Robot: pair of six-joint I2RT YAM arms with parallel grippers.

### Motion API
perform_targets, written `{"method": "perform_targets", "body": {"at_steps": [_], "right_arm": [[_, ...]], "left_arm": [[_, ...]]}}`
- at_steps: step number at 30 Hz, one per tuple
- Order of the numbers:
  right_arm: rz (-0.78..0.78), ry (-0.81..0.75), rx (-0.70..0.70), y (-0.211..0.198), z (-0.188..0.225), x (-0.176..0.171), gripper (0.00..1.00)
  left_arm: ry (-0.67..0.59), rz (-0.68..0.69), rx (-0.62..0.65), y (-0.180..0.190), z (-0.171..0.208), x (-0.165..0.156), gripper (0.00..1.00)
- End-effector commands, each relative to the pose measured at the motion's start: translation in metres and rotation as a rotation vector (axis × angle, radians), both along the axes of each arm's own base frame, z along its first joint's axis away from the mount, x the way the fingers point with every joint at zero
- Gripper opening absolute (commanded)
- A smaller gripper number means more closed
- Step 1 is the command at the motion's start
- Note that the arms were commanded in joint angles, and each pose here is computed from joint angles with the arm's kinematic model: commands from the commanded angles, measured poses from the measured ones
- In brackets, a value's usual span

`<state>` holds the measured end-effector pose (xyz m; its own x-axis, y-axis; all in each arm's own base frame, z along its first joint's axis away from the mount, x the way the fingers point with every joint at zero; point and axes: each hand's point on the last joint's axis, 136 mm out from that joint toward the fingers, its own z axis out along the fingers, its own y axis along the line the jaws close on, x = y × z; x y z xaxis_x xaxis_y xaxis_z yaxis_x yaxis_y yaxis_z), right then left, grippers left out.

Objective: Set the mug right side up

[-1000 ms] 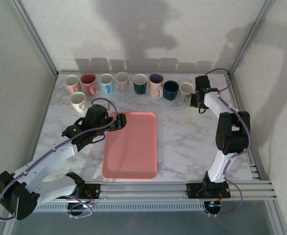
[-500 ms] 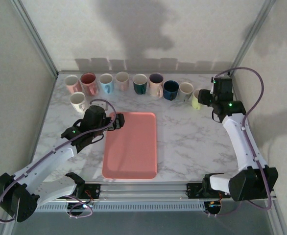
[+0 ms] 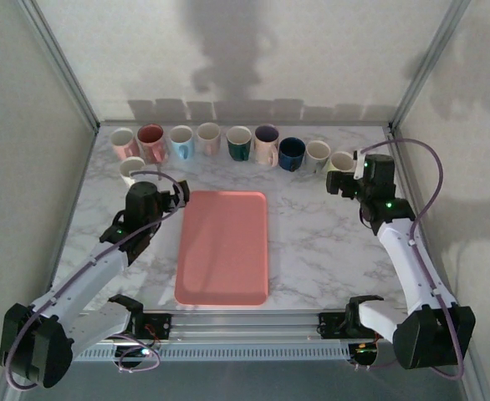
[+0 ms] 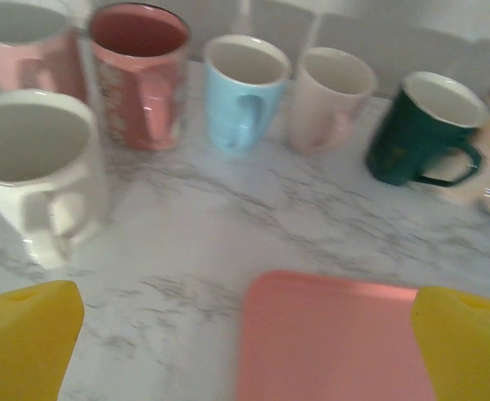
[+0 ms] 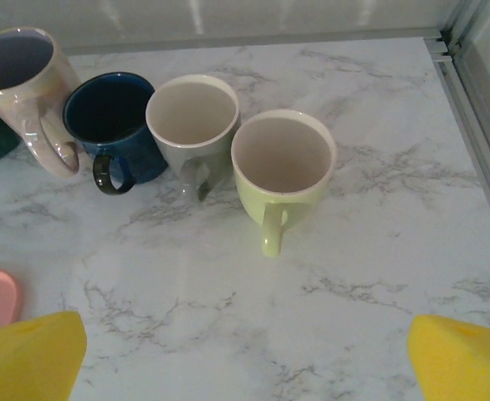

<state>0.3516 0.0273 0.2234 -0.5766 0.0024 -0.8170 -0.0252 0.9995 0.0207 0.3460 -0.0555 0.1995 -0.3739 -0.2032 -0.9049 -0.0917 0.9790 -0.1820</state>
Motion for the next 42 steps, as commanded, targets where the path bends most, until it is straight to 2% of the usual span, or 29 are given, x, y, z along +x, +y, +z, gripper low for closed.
{"method": "perform_targets", "body": {"at_steps": [1, 5, 10, 15, 22, 30, 40, 42], "right_arm": [[0.012, -0.123, 0.001, -0.003, 0.008, 0.017, 0.99], [0.009, -0.143, 0.02, -0.008, -0.005, 0.023, 0.99], [-0.009, -0.135, 0.053, -0.014, -0.024, 0.029, 0.99], [-0.001, -0.141, 0.07, -0.013, -0.043, 0.035, 0.99], [-0.026, -0.187, 0.082, -0.015, -0.069, 0.039, 0.99], [-0.031, -0.175, 0.055, -0.015, -0.101, 0.038, 0.99], [-0.032, -0.218, 0.048, -0.016, -0.123, 0.047, 0.99], [-0.03, -0.202, 0.047, -0.015, -0.139, 0.042, 0.99]], "left_arm": [[-0.122, 0.082, 0.074, 0.035, 0.01, 0.012, 1.0], [-0.164, 0.103, 0.006, 0.065, 0.002, 0.017, 1.0], [-0.148, 0.127, 0.053, 0.09, -0.021, 0.023, 1.0], [-0.213, 0.103, 0.057, 0.091, -0.034, 0.029, 1.0], [-0.293, 0.148, 0.08, 0.098, -0.049, 0.027, 1.0], [-0.293, 0.129, 0.102, 0.091, -0.068, 0.024, 0.99], [-0.284, 0.156, 0.09, 0.096, -0.069, 0.026, 1.0], [-0.284, 0.157, 0.089, 0.097, -0.07, 0.026, 1.0]]}}
